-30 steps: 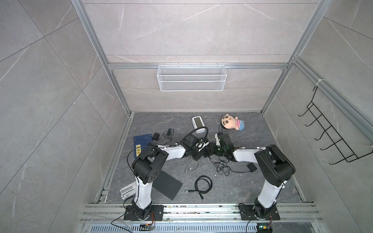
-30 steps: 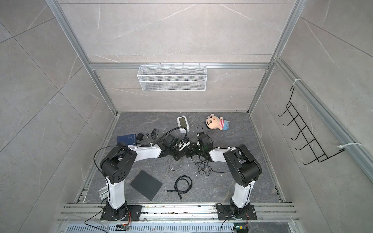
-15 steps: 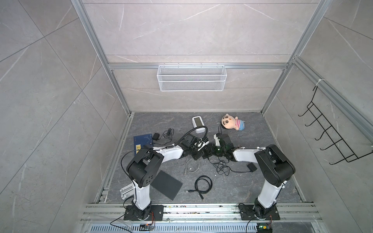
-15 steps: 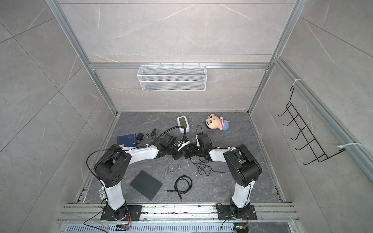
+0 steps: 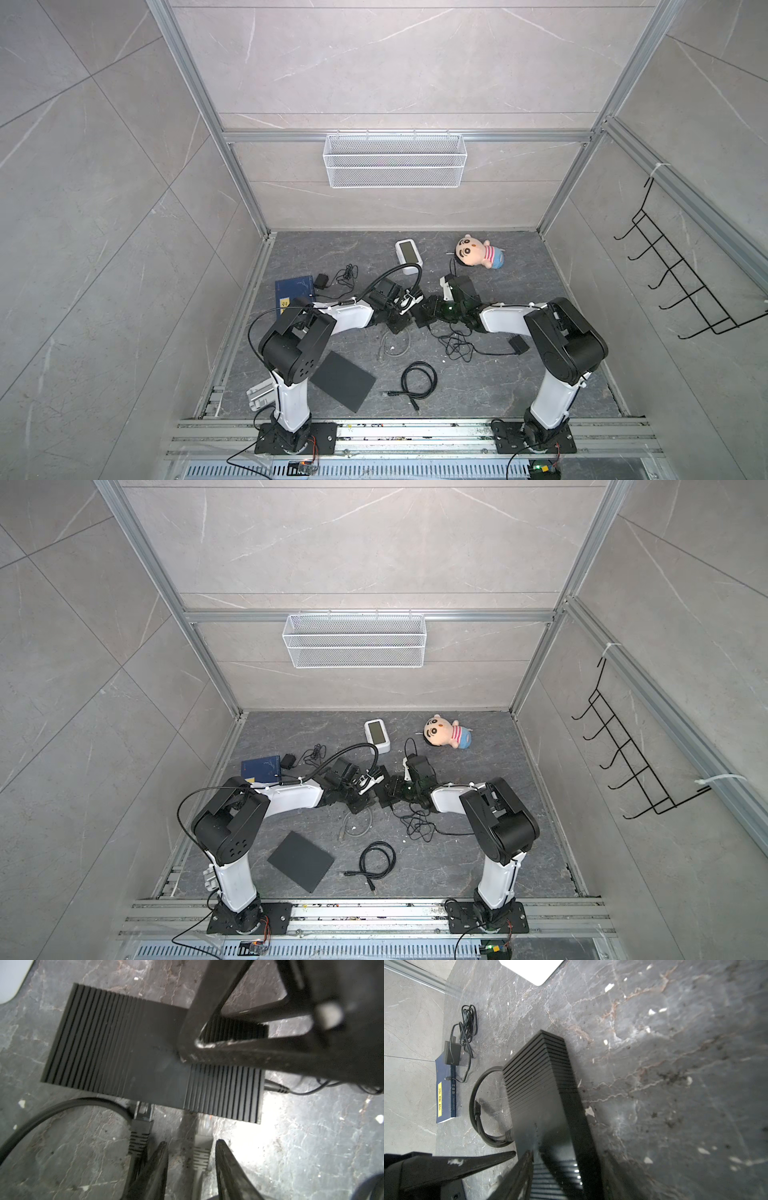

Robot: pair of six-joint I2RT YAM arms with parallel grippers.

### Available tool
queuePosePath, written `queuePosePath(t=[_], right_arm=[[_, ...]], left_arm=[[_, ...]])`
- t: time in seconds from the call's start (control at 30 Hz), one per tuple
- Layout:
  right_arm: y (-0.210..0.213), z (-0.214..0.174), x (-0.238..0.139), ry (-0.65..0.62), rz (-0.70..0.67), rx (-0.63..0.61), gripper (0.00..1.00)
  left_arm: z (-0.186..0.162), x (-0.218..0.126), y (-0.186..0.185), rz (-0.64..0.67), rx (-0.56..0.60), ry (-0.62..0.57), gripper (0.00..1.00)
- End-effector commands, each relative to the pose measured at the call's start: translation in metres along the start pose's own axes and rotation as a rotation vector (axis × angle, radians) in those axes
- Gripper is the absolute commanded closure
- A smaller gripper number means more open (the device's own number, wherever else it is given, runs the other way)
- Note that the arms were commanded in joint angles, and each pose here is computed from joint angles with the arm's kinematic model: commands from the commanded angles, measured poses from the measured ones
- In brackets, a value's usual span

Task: Insert the plug into the switch port

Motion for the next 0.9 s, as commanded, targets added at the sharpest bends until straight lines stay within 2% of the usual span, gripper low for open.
queuePosePath(t=[0.0,0.2,0.4,0.53,0.87], right_arm=[[-0.051,-0.043,0.006,0.189,-0.213,0.072,0.45],[-0.052,-0.044,0.006,0.189,-0.22,0.071,0.45],[-0.051,-0.044,0.005,0.192,-0.222,0.067,0.45],[-0.052,-0.045,0.007,0.203,-0.223,0.071,0.45],[-0.058,-0.065,0.007,0.285,-0.181,0.093,0.47]], left_arm=[[-0.001,-0.002,0.003,0.002,0.018,0.035,0.63],[-0.002,0.0,0.0,-0.037,0.02,0.052,0.72],[-0.008,0.007,-0.005,-0.063,0.004,0.075,0.74],[-0.011,0.011,-0.005,-0.061,-0.001,0.076,0.83],[0.017,0.01,0.011,0.01,-0.004,-0.041,0.98]])
Point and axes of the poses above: each gripper's point midway between its finger pads, its own x axis out along the fingers, its own y axis along the line the jaws close on, z = x × y, the point moved 7 cm from there along -x, back along the fingers, and after that the axes turned 12 degrees about x, right-handed, at the moved point
